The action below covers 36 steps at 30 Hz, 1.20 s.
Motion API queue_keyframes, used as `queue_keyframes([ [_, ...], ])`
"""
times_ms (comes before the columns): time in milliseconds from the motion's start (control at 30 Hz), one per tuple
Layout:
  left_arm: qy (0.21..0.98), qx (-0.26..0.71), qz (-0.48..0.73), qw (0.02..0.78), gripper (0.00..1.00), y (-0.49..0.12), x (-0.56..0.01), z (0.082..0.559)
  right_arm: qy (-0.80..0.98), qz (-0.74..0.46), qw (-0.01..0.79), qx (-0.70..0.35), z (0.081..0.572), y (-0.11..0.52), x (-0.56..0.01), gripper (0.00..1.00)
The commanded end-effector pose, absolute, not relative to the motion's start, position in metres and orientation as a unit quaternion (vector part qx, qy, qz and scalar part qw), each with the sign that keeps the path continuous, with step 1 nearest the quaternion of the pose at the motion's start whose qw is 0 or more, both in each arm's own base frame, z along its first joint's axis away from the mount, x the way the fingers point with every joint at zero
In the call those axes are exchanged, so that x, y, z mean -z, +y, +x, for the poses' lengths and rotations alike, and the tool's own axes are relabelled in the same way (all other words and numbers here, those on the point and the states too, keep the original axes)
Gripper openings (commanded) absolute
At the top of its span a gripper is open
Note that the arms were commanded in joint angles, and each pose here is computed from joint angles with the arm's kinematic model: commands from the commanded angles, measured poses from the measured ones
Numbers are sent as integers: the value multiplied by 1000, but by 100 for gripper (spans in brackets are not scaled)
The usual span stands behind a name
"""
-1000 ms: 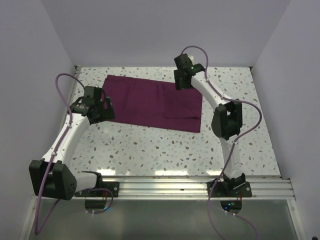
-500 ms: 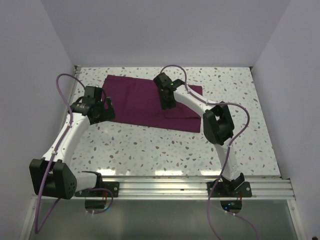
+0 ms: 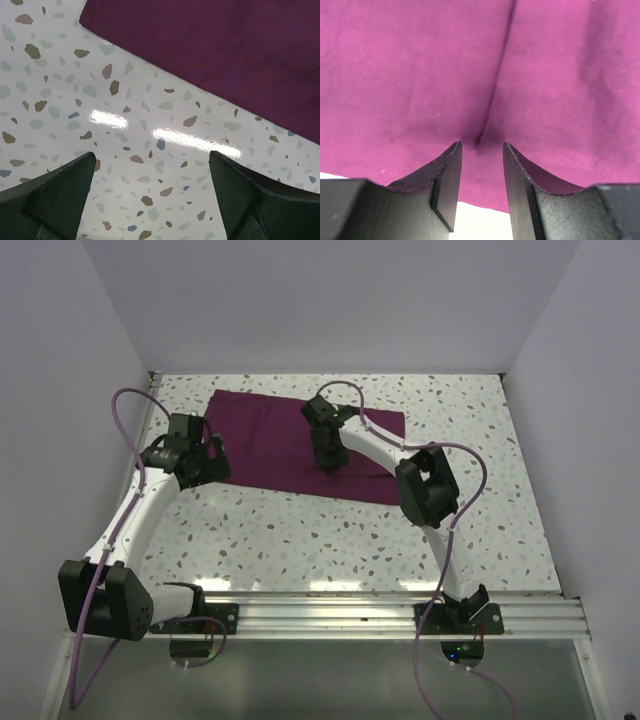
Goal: Open and lay out the surgical kit
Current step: Open the surgical kit at the center of the board.
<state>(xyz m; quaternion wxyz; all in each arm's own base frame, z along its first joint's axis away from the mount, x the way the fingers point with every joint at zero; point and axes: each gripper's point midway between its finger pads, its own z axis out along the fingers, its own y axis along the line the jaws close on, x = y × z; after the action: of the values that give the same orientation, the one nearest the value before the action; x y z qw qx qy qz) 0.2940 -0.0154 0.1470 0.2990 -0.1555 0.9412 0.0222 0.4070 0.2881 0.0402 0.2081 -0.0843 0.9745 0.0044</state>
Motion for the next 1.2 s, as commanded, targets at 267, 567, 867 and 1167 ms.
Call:
queue_keyframes([
  [267,935,-11,-156,317,100,-20,-150,306,973,-84,217,9,408,290,-44,40],
  [567,937,-19,-152,314,100,-17,-149,305,975,-94,200,39,409,282,-18,25],
  [867,936,-18,-153,317,100,-17,-150,307,970,-97,218,44,408,275,-54,5],
  [1167,932,-8,-153,329,100,-20,-155,315,960,-100,260,43,410,268,-122,0],
])
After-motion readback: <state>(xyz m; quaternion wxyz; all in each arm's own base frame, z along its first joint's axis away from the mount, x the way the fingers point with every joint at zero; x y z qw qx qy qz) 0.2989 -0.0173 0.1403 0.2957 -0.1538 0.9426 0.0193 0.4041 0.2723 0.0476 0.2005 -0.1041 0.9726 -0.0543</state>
